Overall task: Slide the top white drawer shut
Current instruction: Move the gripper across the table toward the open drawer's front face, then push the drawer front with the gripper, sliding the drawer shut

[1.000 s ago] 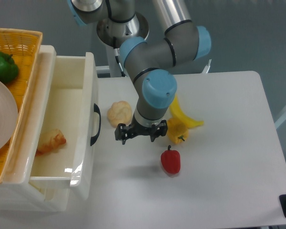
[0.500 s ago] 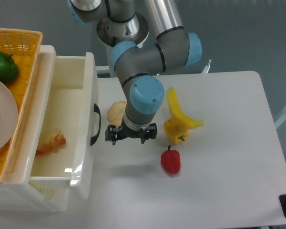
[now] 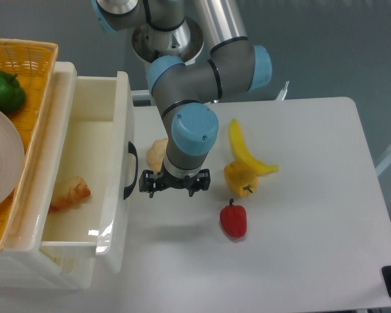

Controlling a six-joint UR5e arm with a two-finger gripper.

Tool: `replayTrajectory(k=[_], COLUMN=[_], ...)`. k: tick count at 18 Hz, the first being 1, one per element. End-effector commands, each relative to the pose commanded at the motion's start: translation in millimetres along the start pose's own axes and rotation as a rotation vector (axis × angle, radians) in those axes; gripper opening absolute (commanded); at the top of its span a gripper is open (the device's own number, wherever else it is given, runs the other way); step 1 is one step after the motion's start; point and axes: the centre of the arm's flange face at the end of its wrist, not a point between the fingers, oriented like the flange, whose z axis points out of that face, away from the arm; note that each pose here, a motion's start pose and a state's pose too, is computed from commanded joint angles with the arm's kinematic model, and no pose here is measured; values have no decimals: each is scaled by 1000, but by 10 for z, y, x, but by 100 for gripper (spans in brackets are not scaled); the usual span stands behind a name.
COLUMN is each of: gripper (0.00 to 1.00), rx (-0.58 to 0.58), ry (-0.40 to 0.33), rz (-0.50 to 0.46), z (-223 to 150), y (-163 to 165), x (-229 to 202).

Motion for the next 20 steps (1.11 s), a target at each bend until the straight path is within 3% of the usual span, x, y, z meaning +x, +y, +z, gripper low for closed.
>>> replayTrajectory(k=[20], gripper=[100], rx=[7], ry=[1], rz=[59], z=[-19], y=[-20], x=[295])
